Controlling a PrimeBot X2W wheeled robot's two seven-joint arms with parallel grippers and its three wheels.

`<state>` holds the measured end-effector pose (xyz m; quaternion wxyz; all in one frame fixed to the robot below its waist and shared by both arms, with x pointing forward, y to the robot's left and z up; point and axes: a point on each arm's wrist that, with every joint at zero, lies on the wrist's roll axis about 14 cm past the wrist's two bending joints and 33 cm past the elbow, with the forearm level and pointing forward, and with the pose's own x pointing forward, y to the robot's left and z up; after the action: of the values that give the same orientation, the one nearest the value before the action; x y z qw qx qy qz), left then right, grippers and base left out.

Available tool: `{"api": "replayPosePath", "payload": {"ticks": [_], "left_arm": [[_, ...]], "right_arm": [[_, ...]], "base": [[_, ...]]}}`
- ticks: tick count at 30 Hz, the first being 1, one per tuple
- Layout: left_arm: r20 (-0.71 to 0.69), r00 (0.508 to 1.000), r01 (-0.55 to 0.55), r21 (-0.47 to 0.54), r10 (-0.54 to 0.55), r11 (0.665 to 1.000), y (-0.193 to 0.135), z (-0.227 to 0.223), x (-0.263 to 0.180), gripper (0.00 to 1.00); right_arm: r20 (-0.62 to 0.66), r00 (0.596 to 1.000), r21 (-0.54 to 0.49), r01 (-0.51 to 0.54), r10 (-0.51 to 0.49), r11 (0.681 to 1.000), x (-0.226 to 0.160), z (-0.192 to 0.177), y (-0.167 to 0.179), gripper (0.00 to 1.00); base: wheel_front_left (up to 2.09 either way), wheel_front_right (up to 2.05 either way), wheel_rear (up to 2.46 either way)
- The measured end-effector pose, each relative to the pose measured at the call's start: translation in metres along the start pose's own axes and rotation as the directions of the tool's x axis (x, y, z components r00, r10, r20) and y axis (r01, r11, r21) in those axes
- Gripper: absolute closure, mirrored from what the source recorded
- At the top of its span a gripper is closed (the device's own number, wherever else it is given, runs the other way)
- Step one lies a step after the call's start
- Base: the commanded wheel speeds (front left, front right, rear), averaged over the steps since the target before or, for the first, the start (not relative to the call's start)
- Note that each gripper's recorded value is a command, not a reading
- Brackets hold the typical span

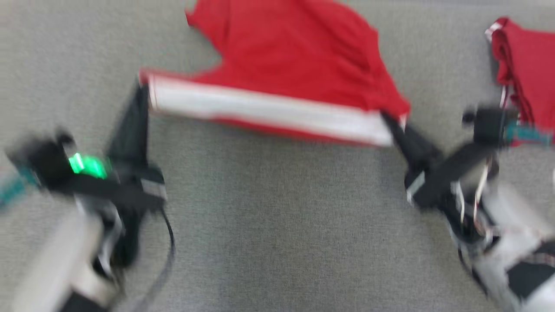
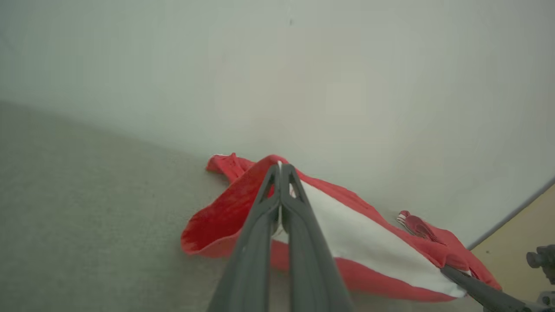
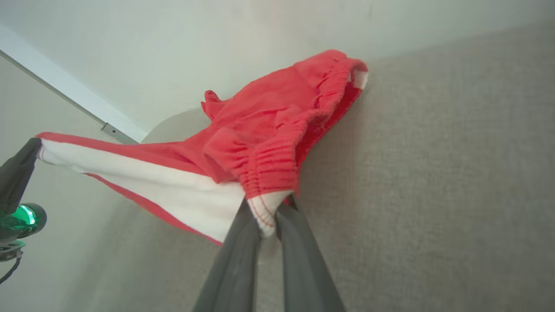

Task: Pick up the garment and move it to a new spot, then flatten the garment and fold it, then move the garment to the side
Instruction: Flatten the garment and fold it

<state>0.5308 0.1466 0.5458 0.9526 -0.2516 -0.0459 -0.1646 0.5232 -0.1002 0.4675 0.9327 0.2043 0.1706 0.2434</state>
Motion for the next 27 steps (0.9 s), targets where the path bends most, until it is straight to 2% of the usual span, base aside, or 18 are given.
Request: {"api": "replayPosePath", "payload": {"ticks": [4, 7, 10, 14, 18, 21, 27], "left_arm": [[-0.065, 0.993, -0.1, -0.059, 0.096, 0.993, 0.005, -0.031, -0.055, 1.0], [-0.124, 0.981, -0.159, -0.048, 0.152, 0.986, 0.009, -0.051, -0.095, 1.0], [-0.156, 0.962, -0.237, -0.08, 0.222, 0.968, 0.008, -0.066, -0.137, 1.0], [-0.168, 0.947, -0.288, -0.071, 0.273, 0.955, 0.006, -0.073, -0.17, 1.0], [-0.183, 0.937, -0.308, -0.031, 0.297, 0.951, 0.005, -0.079, -0.191, 1.0], [-0.171, 0.932, -0.332, -0.045, 0.321, 0.942, 0.006, -0.079, -0.199, 1.0], [-0.141, 0.932, -0.339, -0.022, 0.333, 0.94, 0.009, -0.072, -0.203, 1.0]], "right_arm": [[-0.047, 0.999, 0.057, -0.002, 0.005, 0.998, -0.037, -0.033, 0.011, 1.0], [-0.077, 0.997, 0.077, 0.016, -0.01, 0.997, -0.064, -0.054, 0.014, 1.0], [-0.104, 0.994, 0.094, 0.031, -0.021, 0.995, -0.095, -0.075, 0.023, 1.0], [-0.115, 0.993, 0.08, 0.05, -0.041, 0.996, -0.119, -0.086, 0.028, 1.0], [-0.156, 0.986, 0.07, 0.073, -0.062, 0.995, -0.139, -0.105, 0.034, 1.0], [-0.161, 0.985, 0.085, 0.079, -0.065, 0.993, -0.146, -0.112, 0.042, 1.0], [-0.161, 0.985, 0.084, 0.074, -0.06, 0.994, -0.15, -0.114, 0.053, 1.0]], "base": [[0.0, 0.0, 0.0], [0.0, 0.0, 0.0], [0.0, 0.0, 0.0], [0.0, 0.0, 0.0], [0.0, 0.0, 0.0], [0.0, 0.0, 0.0], [0.0, 0.0, 0.0]]}}
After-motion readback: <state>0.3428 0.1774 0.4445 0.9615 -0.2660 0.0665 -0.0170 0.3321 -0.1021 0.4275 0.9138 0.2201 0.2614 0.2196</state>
